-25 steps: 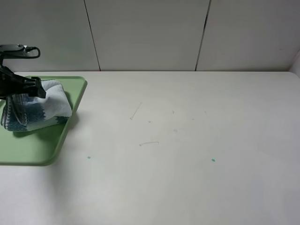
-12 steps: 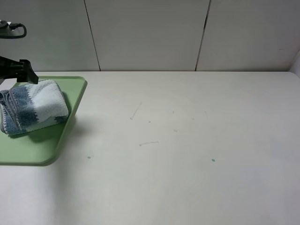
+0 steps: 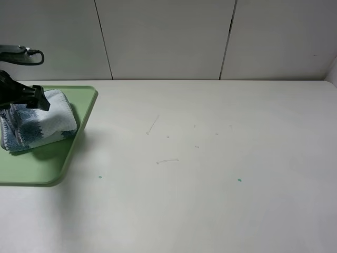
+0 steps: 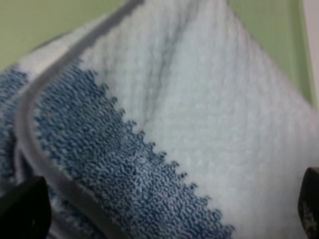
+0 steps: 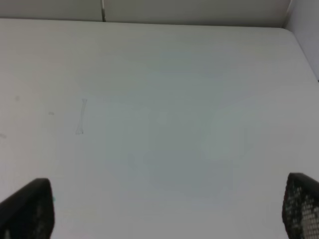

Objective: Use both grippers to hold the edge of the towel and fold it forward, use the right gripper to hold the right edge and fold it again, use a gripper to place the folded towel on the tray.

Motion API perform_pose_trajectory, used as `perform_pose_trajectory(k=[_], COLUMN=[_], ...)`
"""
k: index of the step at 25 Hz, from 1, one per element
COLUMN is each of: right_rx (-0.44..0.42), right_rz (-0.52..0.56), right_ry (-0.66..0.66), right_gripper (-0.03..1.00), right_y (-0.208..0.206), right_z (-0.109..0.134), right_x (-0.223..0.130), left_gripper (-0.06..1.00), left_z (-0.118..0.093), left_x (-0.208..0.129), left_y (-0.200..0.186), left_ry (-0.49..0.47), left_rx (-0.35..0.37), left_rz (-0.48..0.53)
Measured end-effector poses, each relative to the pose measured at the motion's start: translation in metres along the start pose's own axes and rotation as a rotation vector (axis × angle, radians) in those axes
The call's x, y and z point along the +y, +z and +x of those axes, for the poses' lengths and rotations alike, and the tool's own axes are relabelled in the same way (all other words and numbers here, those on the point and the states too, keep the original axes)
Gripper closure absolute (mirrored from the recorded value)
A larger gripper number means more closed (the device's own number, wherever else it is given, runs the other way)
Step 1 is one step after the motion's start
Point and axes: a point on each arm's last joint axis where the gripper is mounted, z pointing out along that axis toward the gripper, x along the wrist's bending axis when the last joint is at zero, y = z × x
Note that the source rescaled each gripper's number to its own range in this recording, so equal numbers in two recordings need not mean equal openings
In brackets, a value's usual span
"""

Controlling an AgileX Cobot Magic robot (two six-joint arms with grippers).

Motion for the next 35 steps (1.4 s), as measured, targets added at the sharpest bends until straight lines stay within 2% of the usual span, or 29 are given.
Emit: perform_pose_trajectory(k=[6, 10, 19, 24, 28, 35], right_rx=[0.0, 0.0, 0.0, 0.0, 0.0, 0.0], right_rz=[0.001, 0.001, 0.001, 0.001, 0.001, 0.0], right_ry=[0.0, 0.0, 0.0, 0.0, 0.0, 0.0], right_gripper=[-0.03, -0.03, -0.03, -0.03, -0.03, -0.03], right_y=[0.0, 0.0, 0.0, 0.0, 0.0, 0.0], right_z=[0.0, 0.0, 0.0, 0.0, 0.0, 0.0], right_x=[0.0, 0.0, 0.0, 0.0, 0.0, 0.0], left_gripper=[-0.06, -0.06, -0.06, -0.06, -0.06, -0.06], left_z=[0.0, 0.0, -0.006, -0.012, -0.014, -0.021], left_x=[-0.012, -0.011, -0.002, -0.009, -0.018, -0.031], left_y=[0.031, 0.028, -0.033, -0.07, -0.096, -0.132], left_ry=[0.054, 0.054, 0.063, 0.052, 0.059, 0.043], left_rx=[-0.023, -0.023, -0.04, -0.064, -0.051, -0.055], left_rz=[0.085, 0.08, 0.034, 0.067, 0.117, 0.143])
